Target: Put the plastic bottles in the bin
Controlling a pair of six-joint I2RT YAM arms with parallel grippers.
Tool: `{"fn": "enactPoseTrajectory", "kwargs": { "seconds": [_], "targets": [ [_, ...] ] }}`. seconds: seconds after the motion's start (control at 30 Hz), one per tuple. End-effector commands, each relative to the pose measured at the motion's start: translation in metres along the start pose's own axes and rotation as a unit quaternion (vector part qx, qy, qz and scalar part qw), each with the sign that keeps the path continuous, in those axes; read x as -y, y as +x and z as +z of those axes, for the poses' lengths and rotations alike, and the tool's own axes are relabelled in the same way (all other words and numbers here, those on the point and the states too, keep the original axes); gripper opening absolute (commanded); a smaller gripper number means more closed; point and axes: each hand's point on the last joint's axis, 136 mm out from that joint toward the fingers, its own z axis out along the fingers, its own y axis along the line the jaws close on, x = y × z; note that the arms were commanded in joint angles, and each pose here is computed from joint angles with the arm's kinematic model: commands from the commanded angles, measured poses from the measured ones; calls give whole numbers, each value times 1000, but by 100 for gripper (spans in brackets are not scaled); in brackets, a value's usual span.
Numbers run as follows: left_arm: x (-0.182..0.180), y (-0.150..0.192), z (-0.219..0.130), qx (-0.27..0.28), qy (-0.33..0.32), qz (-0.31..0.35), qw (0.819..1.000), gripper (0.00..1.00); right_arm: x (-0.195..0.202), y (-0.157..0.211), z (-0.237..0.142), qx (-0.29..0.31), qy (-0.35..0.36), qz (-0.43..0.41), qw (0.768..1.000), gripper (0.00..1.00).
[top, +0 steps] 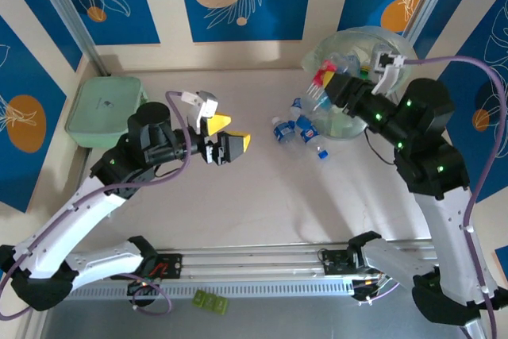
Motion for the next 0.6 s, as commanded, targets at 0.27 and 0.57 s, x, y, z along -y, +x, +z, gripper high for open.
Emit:
{"fn": "enactPoseTrajectory", "kwargs": {
  "seconds": [0.27,0.57],
  "targets": [
    [-47,45,18,-41,-87,24,995,91,86,-59,33,13,204,-108,973,39],
    [-59,56,26,-56,-105,13,993,90,146,-100,78,27,309,-141,940,39]
  ]
}}
